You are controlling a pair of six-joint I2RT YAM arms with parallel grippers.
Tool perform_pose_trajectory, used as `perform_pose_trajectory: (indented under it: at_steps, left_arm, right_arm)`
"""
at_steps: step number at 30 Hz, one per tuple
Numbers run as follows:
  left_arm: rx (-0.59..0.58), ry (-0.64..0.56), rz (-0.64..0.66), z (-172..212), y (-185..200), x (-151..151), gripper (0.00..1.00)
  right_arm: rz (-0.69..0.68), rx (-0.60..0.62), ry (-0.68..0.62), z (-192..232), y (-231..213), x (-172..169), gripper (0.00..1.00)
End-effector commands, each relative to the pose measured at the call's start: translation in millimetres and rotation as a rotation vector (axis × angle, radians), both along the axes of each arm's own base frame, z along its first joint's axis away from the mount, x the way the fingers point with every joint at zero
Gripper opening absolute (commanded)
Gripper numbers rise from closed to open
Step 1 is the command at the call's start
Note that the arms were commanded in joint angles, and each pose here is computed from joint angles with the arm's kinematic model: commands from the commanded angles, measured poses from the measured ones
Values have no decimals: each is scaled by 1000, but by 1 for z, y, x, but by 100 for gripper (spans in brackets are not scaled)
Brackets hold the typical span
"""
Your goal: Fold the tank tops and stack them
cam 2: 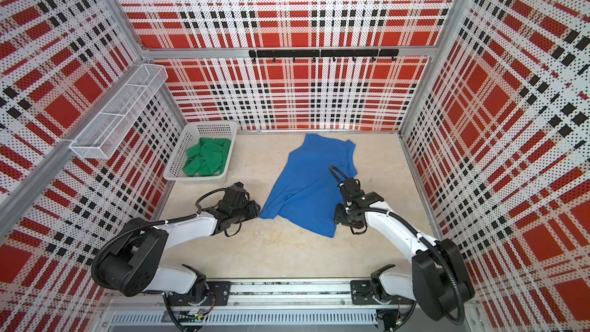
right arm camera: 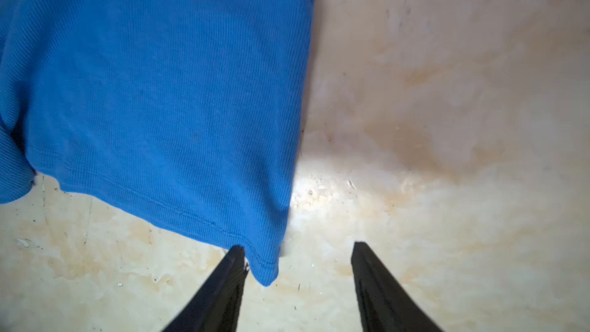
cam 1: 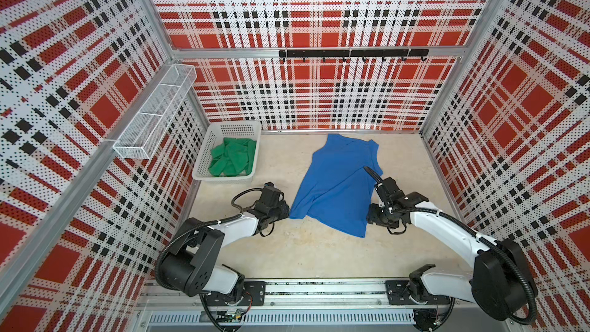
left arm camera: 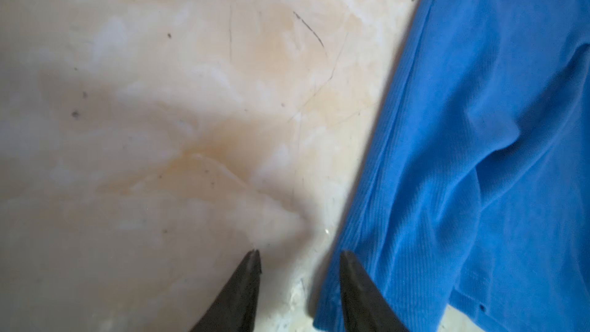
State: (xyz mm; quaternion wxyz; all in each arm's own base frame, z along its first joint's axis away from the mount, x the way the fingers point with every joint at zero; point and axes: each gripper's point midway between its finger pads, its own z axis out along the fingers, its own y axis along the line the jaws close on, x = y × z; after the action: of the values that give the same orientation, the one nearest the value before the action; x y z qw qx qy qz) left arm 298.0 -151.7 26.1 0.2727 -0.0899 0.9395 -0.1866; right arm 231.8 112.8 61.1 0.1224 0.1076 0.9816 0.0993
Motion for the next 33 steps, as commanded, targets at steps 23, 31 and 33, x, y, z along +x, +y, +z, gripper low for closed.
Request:
perform_pose_trajectory:
  at_steps: [23, 31, 33]
  left_arm:
    - [-22, 143, -41, -40, -13, -31, 14]
    - [-30, 70, -52, 1, -16, -10, 0]
    - [-28, 41, -54, 18, -16, -2, 0]
  right_arm:
    - [-35, 116, 104, -42, 39, -34, 38]
    - [-2, 31, 65, -6, 30, -24, 2]
    - [7, -1, 47, 6, 26, -19, 0]
